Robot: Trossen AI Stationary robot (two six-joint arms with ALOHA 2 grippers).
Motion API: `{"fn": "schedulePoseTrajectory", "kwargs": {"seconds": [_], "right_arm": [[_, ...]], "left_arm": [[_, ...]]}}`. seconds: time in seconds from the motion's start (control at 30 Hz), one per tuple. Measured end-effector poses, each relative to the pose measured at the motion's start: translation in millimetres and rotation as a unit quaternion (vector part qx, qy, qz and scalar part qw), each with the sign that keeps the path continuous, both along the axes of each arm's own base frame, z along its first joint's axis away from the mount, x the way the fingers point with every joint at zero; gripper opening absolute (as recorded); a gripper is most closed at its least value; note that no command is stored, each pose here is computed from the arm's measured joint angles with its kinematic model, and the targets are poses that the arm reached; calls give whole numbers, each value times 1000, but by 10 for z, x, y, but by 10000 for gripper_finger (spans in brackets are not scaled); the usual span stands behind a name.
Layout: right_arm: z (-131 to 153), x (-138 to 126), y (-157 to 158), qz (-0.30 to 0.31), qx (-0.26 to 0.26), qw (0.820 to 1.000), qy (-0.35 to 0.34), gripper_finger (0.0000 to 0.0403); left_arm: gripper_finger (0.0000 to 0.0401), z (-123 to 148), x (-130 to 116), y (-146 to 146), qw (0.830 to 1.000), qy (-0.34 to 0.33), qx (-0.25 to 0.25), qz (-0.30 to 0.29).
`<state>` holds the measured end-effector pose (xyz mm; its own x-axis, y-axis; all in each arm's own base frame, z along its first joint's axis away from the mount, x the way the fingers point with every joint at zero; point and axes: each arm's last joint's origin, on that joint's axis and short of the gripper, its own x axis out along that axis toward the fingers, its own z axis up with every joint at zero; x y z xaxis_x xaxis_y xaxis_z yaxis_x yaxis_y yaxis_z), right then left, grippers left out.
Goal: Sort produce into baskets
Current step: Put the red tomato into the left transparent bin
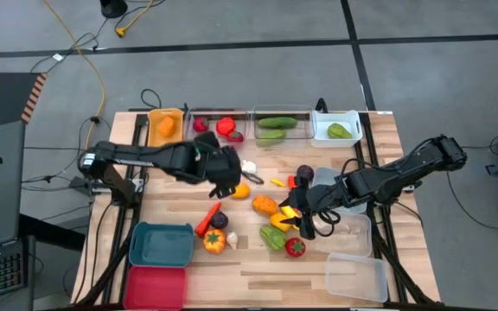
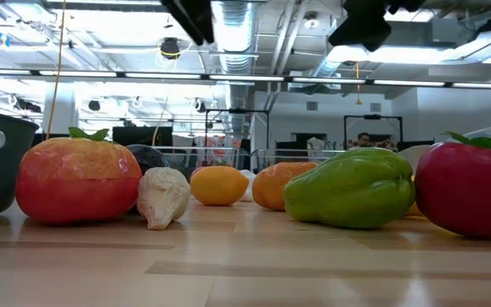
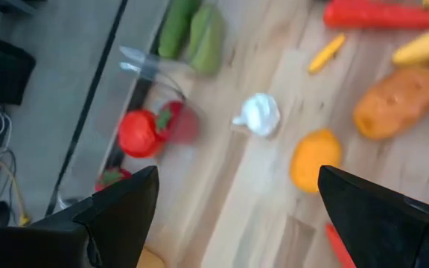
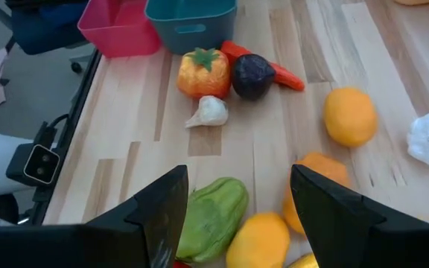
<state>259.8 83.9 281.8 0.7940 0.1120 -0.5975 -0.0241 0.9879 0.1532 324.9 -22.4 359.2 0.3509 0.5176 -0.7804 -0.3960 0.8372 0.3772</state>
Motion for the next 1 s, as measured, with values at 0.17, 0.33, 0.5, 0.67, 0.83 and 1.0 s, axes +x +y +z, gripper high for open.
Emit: {"fn": "schedulePoseTrajectory", "kwargs": {"seconds": [0.17, 0.33, 0.5, 0.67, 0.83, 1.0], "right_arm": [[-1, -5, 21, 7, 54, 998, 14, 266], [-1, -34, 103, 77, 104, 991, 34, 266], [0, -95, 250, 127, 120, 984, 45, 266], [1, -166, 399, 156, 118, 979, 48, 266], [2, -215, 494, 169, 110, 978, 47, 266], [2, -217, 498, 170, 111, 978, 47, 266]], "left_arm": [[356, -352, 21, -211, 1000, 11, -7, -8], [356, -639, 41, -387, 1000, -3, -13, -22], [356, -854, 43, -517, 999, -24, -25, -25], [356, -934, 45, -585, 998, -42, -38, -23], [356, -928, 56, -608, 997, -54, -45, -22], [356, -924, 69, -610, 997, -61, -47, -22]]}}
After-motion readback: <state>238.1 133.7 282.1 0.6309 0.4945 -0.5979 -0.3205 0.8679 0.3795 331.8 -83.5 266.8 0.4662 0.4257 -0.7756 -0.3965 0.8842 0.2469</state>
